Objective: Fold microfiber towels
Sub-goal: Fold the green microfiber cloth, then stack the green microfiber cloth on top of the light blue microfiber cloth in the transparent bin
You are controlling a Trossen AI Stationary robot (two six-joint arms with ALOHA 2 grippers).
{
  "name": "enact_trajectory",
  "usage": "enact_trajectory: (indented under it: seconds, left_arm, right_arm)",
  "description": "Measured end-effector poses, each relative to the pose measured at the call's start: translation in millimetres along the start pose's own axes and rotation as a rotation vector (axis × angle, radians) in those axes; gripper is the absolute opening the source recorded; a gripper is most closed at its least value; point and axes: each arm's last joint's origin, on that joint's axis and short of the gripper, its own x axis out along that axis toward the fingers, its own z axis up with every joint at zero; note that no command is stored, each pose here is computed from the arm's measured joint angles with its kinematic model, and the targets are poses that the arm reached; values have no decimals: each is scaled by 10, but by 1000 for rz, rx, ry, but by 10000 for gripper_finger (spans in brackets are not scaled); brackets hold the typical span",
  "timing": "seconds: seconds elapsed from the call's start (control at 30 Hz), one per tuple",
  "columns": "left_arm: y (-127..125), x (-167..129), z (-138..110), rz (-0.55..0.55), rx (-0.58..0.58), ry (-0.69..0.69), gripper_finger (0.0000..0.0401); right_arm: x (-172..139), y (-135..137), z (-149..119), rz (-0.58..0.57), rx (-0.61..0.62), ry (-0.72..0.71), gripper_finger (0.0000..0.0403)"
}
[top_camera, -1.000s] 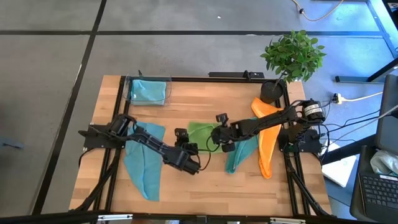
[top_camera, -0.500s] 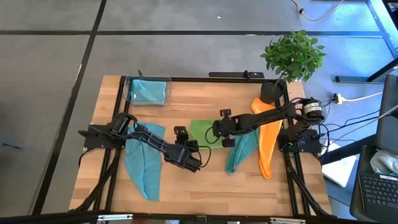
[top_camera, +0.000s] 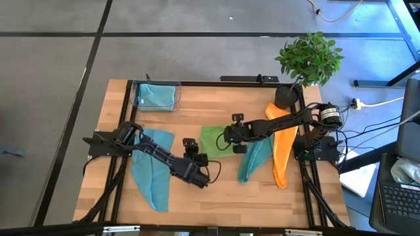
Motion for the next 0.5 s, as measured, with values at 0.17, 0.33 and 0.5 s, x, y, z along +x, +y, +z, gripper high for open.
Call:
enact_trajectory:
  seconds: [0.17,0.33,0.5]
  left_arm:
    - [-57,-77,-18,-35,-46,-9,79]
    - [-116,-166,-36,-59,-62,-29,79]
    - [-164,-280,-83,-32,-44,-69,79]
  right_arm:
    - [-2,-25,-12,-95,11,26,135]
    - [-25,1,-12,-157,10,37,154]
    - [-82,125,19,-125,-27,9,148]
